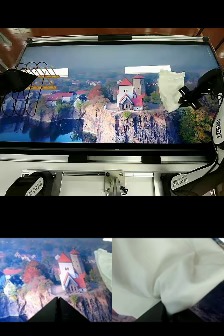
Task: Fold the shirts.
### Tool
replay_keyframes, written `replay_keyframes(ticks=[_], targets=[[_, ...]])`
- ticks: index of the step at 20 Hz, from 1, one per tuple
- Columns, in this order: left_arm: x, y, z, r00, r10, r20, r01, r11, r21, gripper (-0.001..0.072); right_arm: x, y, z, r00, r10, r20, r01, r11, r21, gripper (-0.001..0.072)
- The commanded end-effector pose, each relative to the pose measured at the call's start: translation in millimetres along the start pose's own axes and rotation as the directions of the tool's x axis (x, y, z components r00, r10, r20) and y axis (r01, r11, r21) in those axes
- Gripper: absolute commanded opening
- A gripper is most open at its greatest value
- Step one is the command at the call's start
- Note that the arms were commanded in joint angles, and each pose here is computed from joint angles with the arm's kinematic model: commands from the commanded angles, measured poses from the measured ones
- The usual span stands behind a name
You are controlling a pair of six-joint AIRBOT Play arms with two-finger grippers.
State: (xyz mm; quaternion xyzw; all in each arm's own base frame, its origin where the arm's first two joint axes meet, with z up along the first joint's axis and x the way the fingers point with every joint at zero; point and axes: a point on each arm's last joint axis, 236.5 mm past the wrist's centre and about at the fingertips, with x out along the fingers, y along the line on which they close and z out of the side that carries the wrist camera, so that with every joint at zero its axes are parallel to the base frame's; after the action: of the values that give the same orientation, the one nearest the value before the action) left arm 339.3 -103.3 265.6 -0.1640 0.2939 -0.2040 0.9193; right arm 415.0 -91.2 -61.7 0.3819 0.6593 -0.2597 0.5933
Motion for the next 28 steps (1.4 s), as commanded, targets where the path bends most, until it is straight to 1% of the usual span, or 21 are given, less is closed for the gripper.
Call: replay_keyframes(ticks=[1, 2, 5, 6, 7, 8, 9, 10, 11, 12, 13, 14, 15, 16, 17, 19, 21, 24, 26, 28], targets=[[0, 0, 1, 1.0, 0.001, 0.004, -0.001, 1.0, 0.003, 0.0038, -1, -14, -5, 0.998, -0.064, -0.013, 0.064, 0.998, -0.02, 0.0468], [0, 0, 1, 1.0, 0.0, 0.004, 0.0, 1.0, 0.003, 0.0038, -5, -12, -8, 0.998, -0.055, -0.018, 0.054, 0.997, -0.051, 0.0496], [0, 0, 1, 1.0, 0.001, 0.003, -0.001, 1.0, 0.003, 0.0039, -39, -19, -14, 0.999, -0.038, 0.018, 0.039, 0.998, -0.047, 0.0496], [2, 1, 0, 1.0, 0.002, -0.001, -0.002, 1.0, 0.001, 0.0038, -58, -20, -12, 0.998, -0.013, 0.061, 0.016, 0.999, -0.044, 0.0496], [4, 3, -1, 1.0, 0.003, -0.008, -0.003, 1.0, 0.028, 0.0037, -84, -20, -4, 0.989, 0.019, 0.146, -0.011, 0.998, -0.056, 0.0495], [9, 5, -2, 1.0, 0.008, -0.018, -0.007, 0.997, 0.078, 0.0037, -113, -11, 7, 0.965, 0.076, 0.25, -0.041, 0.989, -0.142, 0.0496], [19, 11, -5, 0.999, 0.032, -0.034, -0.028, 0.994, 0.109, 0.0036, -148, 9, 12, 0.92, 0.164, 0.357, -0.058, 0.956, -0.288, 0.0495], [35, 19, -13, 0.994, 0.074, -0.075, -0.062, 0.986, 0.154, 0.0035, -182, 35, 10, 0.86, 0.254, 0.442, -0.042, 0.9, -0.435, 0.0496], [54, 31, -28, 0.981, 0.135, -0.14, -0.108, 0.977, 0.185, 0.0035, -206, 60, -2, 0.811, 0.328, 0.485, -0.015, 0.84, -0.542, 0.0495], [73, 46, -49, 0.951, 0.217, -0.222, -0.169, 0.962, 0.215, 0.0034, -218, 85, -24, 0.785, 0.383, 0.486, 0.006, 0.781, -0.625, 0.0496], [89, 64, -77, 0.889, 0.313, -0.334, -0.231, 0.937, 0.262, 0.0035, -214, 102, -50, 0.794, 0.401, 0.457, 0.019, 0.735, -0.678, 0.0495], [97, 79, -108, 0.796, 0.396, -0.458, -0.272, 0.91, 0.314, 0.0037, -201, 115, -79, 0.828, 0.389, 0.403, 0.019, 0.7, -0.714, 0.0507], [101, 86, -132, 0.707, 0.439, -0.554, -0.281, 0.894, 0.349, 0.0082, -182, 123, -109, 0.872, 0.354, 0.338, 0.014, 0.673, -0.74, 0.0606], [106, 86, -147, 0.644, 0.454, -0.616, -0.272, 0.888, 0.37, 0.0345, -163, 127, -133, 0.909, 0.307, 0.283, 0.023, 0.641, -0.768, 0.0628], [113, 84, -154, 0.608, 0.46, -0.647, -0.276, 0.887, 0.371, 0.0713, -142, 127, -155, 0.943, 0.24, 0.229, 0.038, 0.607, -0.794, 0.0628], [126, 84, -152, 0.598, 0.461, -0.656, -0.269, 0.886, 0.378, 0.0711, -108, 124, -181, 0.978, 0.119, 0.17, 0.075, 0.561, -0.824, 0.0628], [130, 90, -152, 0.591, 0.464, -0.66, -0.276, 0.885, 0.375, 0.0711, -88, 130, -196, 0.987, 0.076, 0.143, 0.083, 0.526, -0.847, 0.0627], [128, 97, -149, 0.588, 0.466, -0.661, -0.293, 0.884, 0.363, 0.0711, -80, 140, -212, 0.987, 0.083, 0.134, 0.077, 0.488, -0.869, 0.0627], [128, 98, -149, 0.589, 0.466, -0.661, -0.295, 0.885, 0.36, 0.0712, -79, 144, -221, 0.99, 0.097, 0.098, 0.039, 0.485, -0.874, 0.0627], [128, 98, -149, 0.589, 0.466, -0.661, -0.295, 0.885, 0.36, 0.0712, -79, 144, -220, 0.99, 0.096, 0.099, 0.04, 0.485, -0.874, 0.0627]])
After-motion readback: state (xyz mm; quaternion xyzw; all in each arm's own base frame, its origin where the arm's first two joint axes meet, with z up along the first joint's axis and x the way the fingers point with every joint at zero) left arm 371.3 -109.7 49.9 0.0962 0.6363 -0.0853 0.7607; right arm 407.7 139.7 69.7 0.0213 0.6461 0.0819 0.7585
